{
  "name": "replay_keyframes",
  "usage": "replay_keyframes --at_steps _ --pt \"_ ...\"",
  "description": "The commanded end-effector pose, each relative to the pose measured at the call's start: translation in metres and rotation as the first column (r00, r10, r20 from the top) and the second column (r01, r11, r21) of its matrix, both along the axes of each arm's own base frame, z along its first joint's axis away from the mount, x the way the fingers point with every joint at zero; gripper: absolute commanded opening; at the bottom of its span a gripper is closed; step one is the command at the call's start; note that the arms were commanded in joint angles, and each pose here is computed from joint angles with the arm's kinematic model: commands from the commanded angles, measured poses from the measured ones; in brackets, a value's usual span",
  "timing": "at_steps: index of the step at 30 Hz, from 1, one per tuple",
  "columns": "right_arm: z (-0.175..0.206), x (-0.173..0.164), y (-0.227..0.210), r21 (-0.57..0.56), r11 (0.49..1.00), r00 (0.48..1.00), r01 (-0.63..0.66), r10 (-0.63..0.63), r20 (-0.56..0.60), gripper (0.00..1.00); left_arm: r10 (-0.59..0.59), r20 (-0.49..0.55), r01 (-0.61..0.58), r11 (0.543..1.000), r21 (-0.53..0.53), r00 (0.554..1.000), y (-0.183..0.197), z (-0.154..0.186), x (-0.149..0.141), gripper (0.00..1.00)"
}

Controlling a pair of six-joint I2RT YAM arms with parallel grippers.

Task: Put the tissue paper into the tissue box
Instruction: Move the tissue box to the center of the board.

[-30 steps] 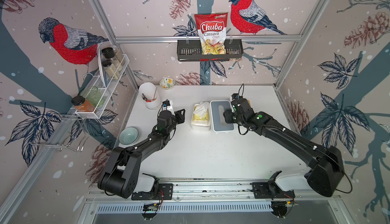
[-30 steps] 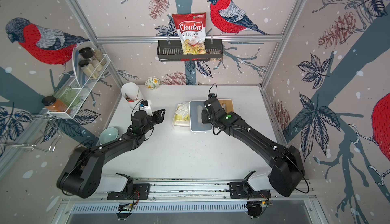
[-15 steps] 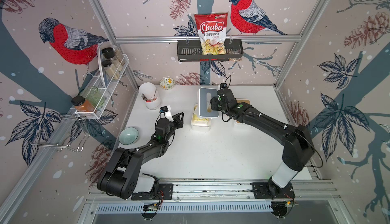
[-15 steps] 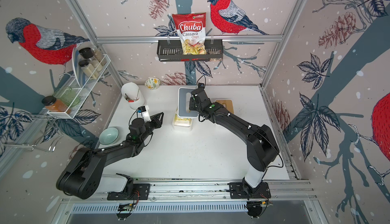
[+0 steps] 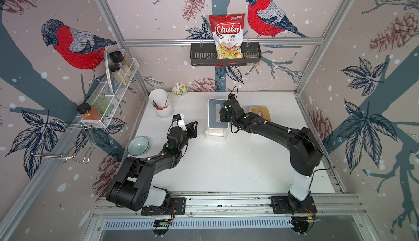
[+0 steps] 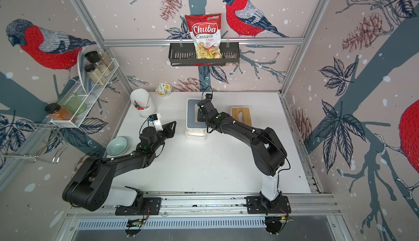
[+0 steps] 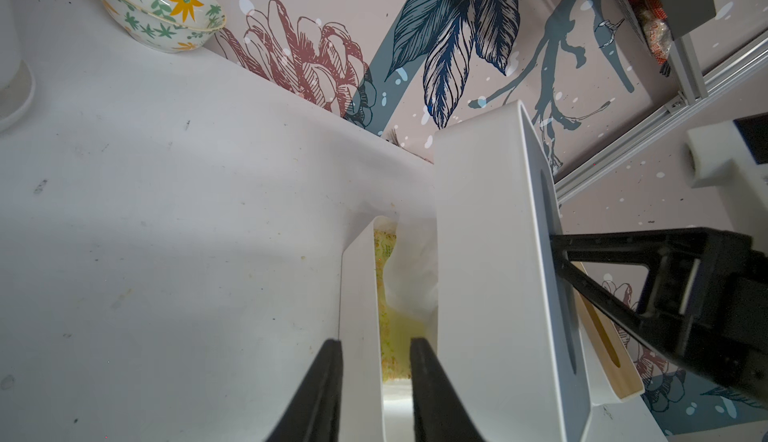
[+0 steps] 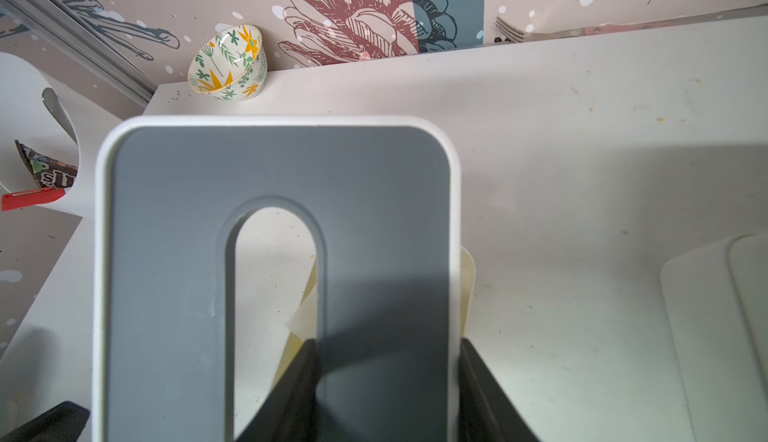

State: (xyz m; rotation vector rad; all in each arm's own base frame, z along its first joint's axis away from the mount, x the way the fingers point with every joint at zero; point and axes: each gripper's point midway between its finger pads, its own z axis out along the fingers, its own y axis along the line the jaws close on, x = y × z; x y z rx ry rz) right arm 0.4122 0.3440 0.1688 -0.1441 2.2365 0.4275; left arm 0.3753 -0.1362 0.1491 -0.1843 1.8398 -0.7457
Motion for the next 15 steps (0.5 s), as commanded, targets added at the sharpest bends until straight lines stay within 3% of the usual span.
replay_keyframes --at_steps 1,15 --pt "0.005 0.004 0.003 0.027 1.0 1.0 0.004 -0.005 0.028 0.31 0.007 0.057 -0.007 1.0 -0.007 0.998 0.001 0.014 0.004 0.32" --pt "-0.023 -0.011 -0.002 -0.019 1.0 0.999 -0.016 0.016 -0.046 0.31 0.019 0.057 -0.019 1.0 0.002 0.998 0.004 0.014 0.001 0.31"
